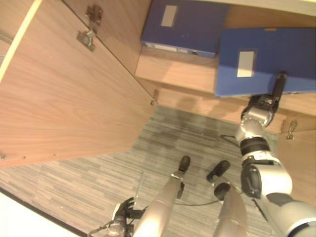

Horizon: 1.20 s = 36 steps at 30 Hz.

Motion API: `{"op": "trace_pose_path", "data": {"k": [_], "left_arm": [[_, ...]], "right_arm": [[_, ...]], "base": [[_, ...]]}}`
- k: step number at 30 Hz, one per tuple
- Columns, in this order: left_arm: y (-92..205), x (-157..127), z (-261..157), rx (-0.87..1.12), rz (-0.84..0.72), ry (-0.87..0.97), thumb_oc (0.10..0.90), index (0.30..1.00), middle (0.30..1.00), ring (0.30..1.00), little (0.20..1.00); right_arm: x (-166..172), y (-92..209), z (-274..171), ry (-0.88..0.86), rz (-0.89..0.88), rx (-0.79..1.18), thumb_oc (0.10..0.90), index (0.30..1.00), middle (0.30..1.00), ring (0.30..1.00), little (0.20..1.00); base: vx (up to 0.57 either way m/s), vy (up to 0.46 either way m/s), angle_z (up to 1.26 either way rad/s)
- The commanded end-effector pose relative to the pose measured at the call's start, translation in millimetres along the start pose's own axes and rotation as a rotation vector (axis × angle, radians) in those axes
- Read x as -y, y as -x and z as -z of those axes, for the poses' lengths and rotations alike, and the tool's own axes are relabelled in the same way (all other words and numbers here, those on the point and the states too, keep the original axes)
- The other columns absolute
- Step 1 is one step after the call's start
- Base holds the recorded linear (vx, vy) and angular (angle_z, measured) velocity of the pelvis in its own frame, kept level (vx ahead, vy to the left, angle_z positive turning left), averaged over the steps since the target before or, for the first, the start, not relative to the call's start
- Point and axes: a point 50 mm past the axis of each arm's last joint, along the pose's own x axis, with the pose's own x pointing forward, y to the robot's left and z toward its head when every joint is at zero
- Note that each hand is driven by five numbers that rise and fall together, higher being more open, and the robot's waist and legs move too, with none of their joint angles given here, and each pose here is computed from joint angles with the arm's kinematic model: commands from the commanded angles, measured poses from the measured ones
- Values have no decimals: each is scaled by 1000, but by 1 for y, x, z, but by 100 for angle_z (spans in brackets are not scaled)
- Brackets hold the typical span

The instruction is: Put the empty folder in the office cabinet

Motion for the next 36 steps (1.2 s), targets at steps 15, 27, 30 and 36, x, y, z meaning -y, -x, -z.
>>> {"op": "trace_pose_path", "data": {"k": [15,27,30,36], "left_arm": [[20,-65,62,-219,-156,-91,800,900,900,900,900],[27,-75,72,-244,-171,-94,800,900,900,900,900],[27,-78,71,-239,-178,-93,800,900,900,900,900],[28,-79,72,-232,-171,-98,800,900,900,900,900]], "right_arm": [[-142,2,-104,-96,-392,325,400,300,300,300,300],[-173,7,-97,-18,-449,268,400,300,300,300,300],[-180,10,-95,-13,-468,261,400,300,300,300,300],[-187,13,-90,4,-487,245,800,900,900,900,900]], "base": [[1,-1,2],[0,0,0],[0,0,0],[0,0,0]]}}
